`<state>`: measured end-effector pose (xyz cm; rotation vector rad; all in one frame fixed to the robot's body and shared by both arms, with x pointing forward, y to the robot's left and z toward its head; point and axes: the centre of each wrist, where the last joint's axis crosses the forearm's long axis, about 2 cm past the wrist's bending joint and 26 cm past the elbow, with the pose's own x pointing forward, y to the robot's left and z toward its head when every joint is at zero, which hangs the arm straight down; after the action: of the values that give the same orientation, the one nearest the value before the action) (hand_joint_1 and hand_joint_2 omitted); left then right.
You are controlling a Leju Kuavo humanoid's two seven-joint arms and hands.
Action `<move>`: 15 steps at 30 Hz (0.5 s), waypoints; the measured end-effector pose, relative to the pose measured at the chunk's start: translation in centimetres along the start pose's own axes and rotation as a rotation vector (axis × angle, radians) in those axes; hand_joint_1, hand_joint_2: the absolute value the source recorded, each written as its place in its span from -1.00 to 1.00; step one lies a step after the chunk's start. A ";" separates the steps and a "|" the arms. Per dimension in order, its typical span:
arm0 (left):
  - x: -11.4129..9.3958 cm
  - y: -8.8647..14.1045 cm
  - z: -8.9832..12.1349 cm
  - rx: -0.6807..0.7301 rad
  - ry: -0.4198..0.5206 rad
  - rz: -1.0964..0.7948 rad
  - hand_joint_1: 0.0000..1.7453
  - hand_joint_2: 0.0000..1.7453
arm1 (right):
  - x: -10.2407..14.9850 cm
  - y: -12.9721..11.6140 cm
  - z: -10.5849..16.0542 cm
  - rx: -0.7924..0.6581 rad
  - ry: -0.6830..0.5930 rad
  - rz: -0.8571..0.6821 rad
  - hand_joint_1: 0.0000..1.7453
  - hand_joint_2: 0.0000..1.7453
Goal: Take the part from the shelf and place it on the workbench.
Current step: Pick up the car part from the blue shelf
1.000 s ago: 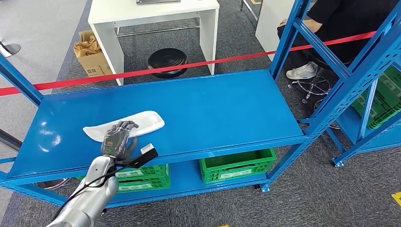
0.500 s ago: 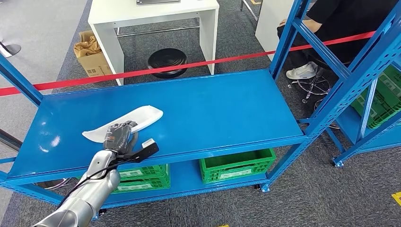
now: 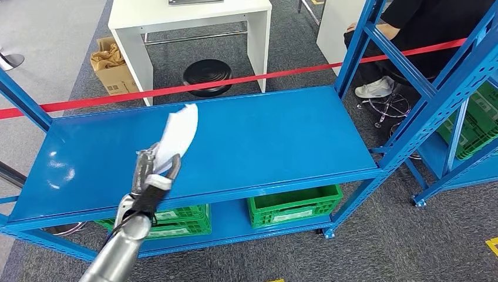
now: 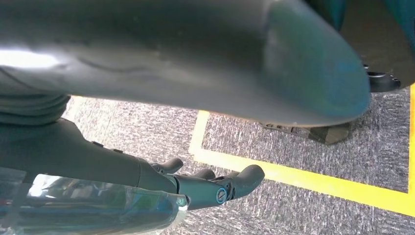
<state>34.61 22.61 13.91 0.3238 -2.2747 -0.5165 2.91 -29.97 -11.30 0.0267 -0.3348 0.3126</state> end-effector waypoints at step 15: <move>13.3 -0.3 -4.1 -0.144 -0.594 1.055 1.00 1.00 | 0.9 0.1 -0.2 0.014 -0.007 0.019 -1.00 -1.00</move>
<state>28.63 16.20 24.76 -1.1910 -2.5163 -0.2041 3.78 -29.57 -11.23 0.0379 -0.3396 0.3339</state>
